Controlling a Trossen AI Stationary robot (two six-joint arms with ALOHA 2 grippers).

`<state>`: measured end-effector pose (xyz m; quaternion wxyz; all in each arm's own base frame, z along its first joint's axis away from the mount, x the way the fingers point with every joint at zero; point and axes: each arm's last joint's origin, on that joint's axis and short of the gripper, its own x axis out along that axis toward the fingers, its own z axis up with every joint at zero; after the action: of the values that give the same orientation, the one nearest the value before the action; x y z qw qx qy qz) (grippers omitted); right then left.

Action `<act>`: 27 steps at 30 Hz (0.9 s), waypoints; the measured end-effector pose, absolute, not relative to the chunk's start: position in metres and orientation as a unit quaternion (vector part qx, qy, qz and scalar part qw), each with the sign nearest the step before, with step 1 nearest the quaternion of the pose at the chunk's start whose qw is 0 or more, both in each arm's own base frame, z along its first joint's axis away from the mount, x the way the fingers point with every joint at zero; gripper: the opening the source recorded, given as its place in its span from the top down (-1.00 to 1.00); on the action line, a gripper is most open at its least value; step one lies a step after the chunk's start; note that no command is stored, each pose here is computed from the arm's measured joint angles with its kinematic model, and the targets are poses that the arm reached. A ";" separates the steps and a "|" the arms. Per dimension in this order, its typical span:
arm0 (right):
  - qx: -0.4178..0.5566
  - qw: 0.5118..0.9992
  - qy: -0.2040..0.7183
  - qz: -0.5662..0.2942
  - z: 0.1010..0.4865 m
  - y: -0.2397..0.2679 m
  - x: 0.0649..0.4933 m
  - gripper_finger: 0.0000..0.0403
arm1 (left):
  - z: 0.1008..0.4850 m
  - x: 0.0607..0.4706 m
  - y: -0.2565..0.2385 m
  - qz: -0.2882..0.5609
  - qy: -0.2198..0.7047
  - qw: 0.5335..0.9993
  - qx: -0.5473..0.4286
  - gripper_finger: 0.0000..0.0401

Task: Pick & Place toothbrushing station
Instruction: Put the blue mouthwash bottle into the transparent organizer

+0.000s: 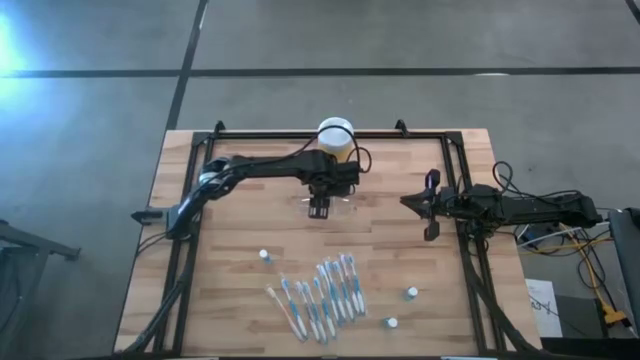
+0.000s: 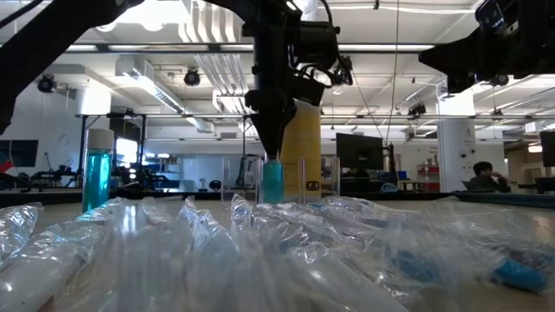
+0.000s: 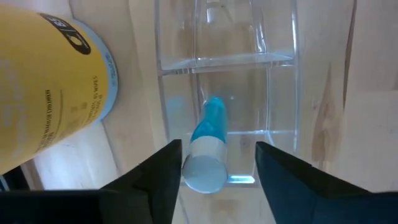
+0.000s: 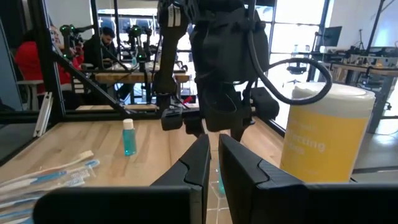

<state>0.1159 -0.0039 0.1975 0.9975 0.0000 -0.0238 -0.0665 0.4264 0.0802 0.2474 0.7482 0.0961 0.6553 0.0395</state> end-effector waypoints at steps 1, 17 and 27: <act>0.000 0.998 -0.024 -0.067 0.197 -0.004 0.116 0.83 | 0.250 0.425 0.080 0.041 0.653 0.750 0.098 -0.04; 0.000 0.998 -0.024 -0.066 0.198 -0.004 0.116 0.83 | 0.363 0.362 0.054 0.083 0.563 0.819 0.077 -0.06; 0.001 0.997 -0.025 -0.066 0.198 -0.004 0.116 0.83 | 0.426 0.275 0.003 0.103 0.550 0.828 0.004 0.53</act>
<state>0.1159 -0.0038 0.1976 0.9975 0.0011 -0.0246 -0.0663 0.2749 0.0035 0.4256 0.8285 0.0041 0.5504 0.1032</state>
